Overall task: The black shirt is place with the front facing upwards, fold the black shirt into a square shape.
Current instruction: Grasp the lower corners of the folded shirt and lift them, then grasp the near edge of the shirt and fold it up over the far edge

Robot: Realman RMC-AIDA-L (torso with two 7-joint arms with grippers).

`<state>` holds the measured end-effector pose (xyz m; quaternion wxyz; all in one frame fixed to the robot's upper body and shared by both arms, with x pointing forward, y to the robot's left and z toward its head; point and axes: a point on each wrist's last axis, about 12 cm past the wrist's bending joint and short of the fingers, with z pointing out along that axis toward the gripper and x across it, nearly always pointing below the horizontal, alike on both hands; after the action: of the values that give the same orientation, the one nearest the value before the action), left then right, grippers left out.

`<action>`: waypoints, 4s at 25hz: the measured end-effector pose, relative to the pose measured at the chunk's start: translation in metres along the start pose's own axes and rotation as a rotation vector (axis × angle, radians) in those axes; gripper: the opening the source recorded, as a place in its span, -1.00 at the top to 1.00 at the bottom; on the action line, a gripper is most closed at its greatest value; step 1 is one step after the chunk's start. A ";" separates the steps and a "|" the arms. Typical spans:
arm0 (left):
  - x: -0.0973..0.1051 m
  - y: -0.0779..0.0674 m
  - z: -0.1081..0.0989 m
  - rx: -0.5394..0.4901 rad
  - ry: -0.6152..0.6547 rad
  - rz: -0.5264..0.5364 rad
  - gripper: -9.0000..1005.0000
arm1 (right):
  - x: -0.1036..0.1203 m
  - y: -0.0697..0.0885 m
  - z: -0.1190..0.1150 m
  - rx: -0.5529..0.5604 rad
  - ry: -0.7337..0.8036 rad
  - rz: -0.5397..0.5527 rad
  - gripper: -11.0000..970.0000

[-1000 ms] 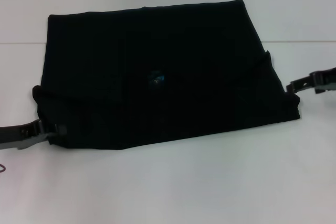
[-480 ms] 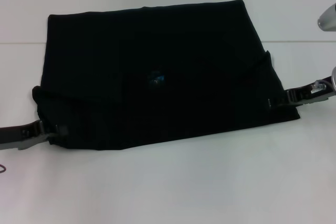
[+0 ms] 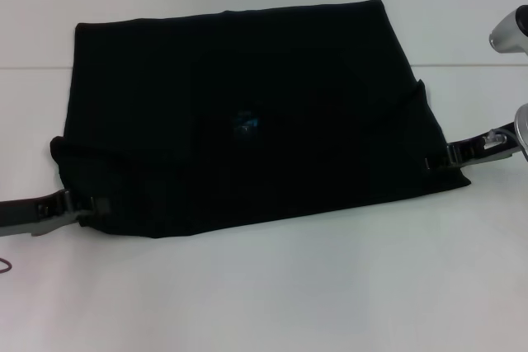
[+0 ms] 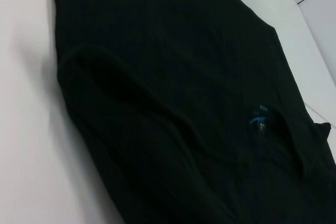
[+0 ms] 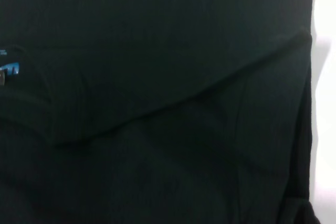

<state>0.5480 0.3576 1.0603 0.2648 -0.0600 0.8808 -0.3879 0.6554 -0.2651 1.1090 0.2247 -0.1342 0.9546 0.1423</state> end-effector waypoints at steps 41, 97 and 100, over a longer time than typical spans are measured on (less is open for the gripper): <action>0.052 -0.018 -0.054 0.262 0.521 -0.011 0.90 | 0.089 -0.015 -0.064 -0.408 0.472 -0.171 0.83; -0.070 -0.033 0.079 -0.296 -0.540 0.019 0.89 | -0.017 0.020 0.041 0.093 -0.609 0.084 0.72; -0.069 -0.035 0.082 -0.293 -0.557 0.021 0.83 | -0.013 0.018 0.042 0.095 -0.623 0.103 0.61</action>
<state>0.6456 0.3013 1.0684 0.4885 -0.1925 0.8215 -0.2225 0.6770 -0.2316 1.0824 0.5049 -0.0249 0.8509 0.1429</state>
